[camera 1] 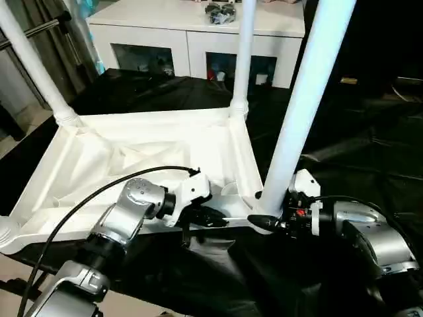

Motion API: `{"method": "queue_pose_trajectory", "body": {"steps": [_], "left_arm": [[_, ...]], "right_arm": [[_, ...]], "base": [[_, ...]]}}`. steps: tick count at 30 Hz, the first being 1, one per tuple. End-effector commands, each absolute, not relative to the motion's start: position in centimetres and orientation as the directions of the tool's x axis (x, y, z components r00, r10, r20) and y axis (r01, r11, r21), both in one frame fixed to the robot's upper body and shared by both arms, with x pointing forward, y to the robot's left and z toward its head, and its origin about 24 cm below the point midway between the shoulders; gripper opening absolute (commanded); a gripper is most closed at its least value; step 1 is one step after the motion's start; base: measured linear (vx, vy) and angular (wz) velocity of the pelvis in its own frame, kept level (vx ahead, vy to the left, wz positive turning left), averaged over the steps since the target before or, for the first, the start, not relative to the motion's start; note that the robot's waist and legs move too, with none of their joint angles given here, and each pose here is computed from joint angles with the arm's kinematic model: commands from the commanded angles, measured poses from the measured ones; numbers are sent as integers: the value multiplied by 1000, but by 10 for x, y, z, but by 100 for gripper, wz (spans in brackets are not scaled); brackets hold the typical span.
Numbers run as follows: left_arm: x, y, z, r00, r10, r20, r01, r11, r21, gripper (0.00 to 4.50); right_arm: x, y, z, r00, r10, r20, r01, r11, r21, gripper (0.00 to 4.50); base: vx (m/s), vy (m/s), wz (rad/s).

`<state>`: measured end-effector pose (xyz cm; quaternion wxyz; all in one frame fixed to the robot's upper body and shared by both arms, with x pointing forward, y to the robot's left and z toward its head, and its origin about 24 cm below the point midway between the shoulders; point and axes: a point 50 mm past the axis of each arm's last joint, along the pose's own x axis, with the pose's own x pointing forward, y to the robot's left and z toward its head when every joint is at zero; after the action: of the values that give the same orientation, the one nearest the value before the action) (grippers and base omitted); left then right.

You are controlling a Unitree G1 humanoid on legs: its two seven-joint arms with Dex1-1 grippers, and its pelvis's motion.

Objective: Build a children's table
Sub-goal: Rotate leg to tighten

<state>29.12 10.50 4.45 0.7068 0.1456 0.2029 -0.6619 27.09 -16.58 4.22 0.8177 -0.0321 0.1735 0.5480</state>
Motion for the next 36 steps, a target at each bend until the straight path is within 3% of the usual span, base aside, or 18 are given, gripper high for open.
{"method": "queue_pose_trajectory", "body": {"steps": [1, 2, 3, 4, 7, 9, 13, 15, 17, 20, 25, 29, 33, 36], "left_arm": [[290, 96, 46, 44, -893, -448, 995, 80, -62, 0], [293, 91, 46, 103, -899, -426, 989, 137, -51, 0], [293, 91, 46, 103, -899, -426, 989, 137, -51, 0], [297, 87, 45, 149, -896, -418, 982, 183, -40, 0], [307, 79, 41, 288, -857, -428, 945, 326, -17, 0], [307, 79, 41, 292, -855, -429, 944, 330, -16, 0], [311, 68, 39, 390, -809, -439, 901, 434, 2, 0], [311, 63, 39, 403, -805, -435, 895, 446, 3, 0], [310, 58, 40, 399, -812, -426, 898, 441, 1, 0], [306, 57, 42, 367, -834, -413, 915, 403, 1, 0], [297, 75, 45, 272, -871, -408, 956, 295, 7, 0], [288, 83, 47, 197, -893, -405, 976, 219, -8, 0], [277, 107, 47, 139, -893, -429, 985, 168, -30, 0], [275, 112, 47, 127, -892, -434, 987, 158, -36, 0]], "right_arm": [[266, -153, 38, 291, 908, -300, -920, 352, 174, 291], [278, -148, 31, 449, 841, -301, -850, 506, 148, 281], [278, -148, 31, 449, 841, -301, -850, 506, 148, 277], [284, -144, 25, 533, 785, -315, -796, 592, 129, 275], [292, -131, 10, 643, 674, -363, -689, 716, 110, 272], [292, -130, 9, 645, 672, -364, -686, 719, 110, 271], [298, -108, 2, 690, 622, -370, -625, 770, 128, 271], [300, -101, 2, 688, 629, -363, -625, 767, 144, 341], [301, -95, 3, 683, 639, -354, -629, 761, 159, 341], [302, -94, 8, 666, 669, -329, -664, 733, 147, 386], [299, -113, 23, 559, 783, -272, -789, 604, 116, 386], [297, -124, 23, 537, 791, -294, -815, 576, 61, 386], [279, -152, 29, 405, 861, -308, -884, 455, 110, 386], [270, -159, 31, 340, 889, -306, -907, 396, 145, 386]], "base": [[0, 0, 0], [0, 0, 0], [0, 0, 0], [0, 0, 0], [0, 0, 0], [0, 0, 0], [0, 0, 0], [0, 0, 0], [0, 0, 0], [0, 0, 0], [0, 0, 0], [13, -6, 0], [0, 0, 0], [0, 0, 0]]}}
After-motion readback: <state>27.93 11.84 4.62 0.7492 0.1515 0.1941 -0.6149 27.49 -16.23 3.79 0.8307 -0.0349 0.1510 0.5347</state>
